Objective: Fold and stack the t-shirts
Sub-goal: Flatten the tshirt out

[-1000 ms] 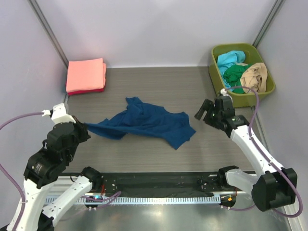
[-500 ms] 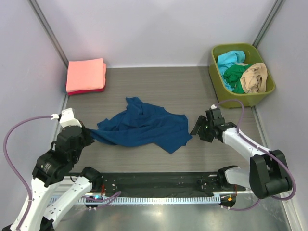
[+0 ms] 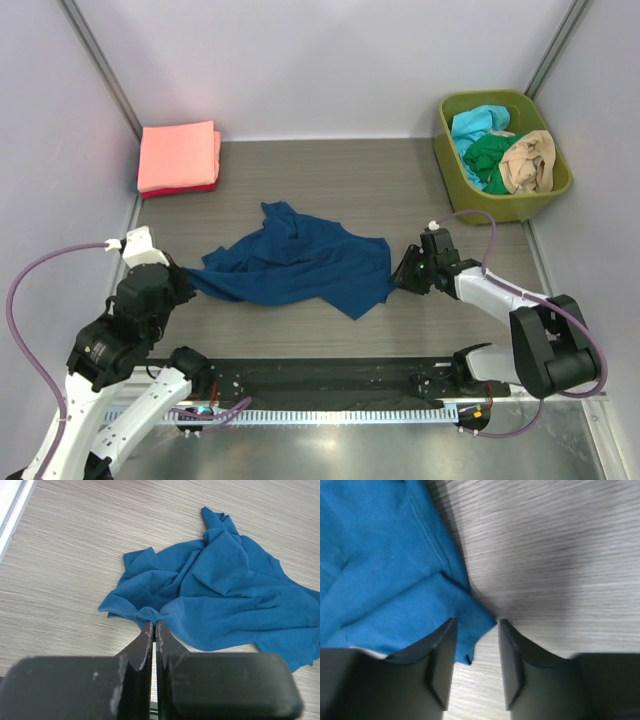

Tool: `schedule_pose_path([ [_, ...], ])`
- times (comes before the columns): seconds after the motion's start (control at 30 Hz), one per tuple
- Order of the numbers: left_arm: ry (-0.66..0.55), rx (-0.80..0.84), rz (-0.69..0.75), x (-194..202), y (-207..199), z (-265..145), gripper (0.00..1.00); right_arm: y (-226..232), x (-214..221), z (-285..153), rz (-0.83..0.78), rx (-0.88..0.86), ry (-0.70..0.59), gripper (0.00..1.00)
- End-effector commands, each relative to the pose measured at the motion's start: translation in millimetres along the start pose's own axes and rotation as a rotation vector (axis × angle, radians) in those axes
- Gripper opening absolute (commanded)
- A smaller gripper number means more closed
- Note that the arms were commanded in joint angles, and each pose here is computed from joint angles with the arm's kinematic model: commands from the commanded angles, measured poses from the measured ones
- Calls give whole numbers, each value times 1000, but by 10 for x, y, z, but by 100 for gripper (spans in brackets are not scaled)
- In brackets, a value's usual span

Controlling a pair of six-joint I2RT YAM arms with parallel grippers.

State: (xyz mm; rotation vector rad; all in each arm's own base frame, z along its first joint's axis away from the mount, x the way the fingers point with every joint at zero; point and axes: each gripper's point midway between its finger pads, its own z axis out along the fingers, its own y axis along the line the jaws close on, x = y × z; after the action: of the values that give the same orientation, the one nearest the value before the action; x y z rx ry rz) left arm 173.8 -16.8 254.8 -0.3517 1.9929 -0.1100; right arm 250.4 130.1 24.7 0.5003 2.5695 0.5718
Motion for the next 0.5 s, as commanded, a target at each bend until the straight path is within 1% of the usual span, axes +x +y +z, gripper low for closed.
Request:
schedule_pose_path([
  [0.0,-49,16,-25,-115,-40,-2,0,-6,3,73,-18,10,8,40],
  [0.13,-52,15,-27,-117,-34,-8,0,-39,-3,51,-20,22,-2,25],
  [0.17,-52,15,-28,-117,-35,-8,0,-31,-7,35,-23,18,-7,17],
  [0.27,-51,13,-28,-116,-37,2,0,-37,3,21,-33,15,-8,1],
  [0.37,-46,20,-28,-135,-65,-5,0,50,-71,-67,-41,-15,-38,1],
  [0.4,-37,20,-26,-140,-74,-12,0,100,-116,-178,-46,-29,-61,1],
  [0.47,-52,37,-40,-272,-114,-93,0,273,-312,-388,-61,-60,-127,1],
])
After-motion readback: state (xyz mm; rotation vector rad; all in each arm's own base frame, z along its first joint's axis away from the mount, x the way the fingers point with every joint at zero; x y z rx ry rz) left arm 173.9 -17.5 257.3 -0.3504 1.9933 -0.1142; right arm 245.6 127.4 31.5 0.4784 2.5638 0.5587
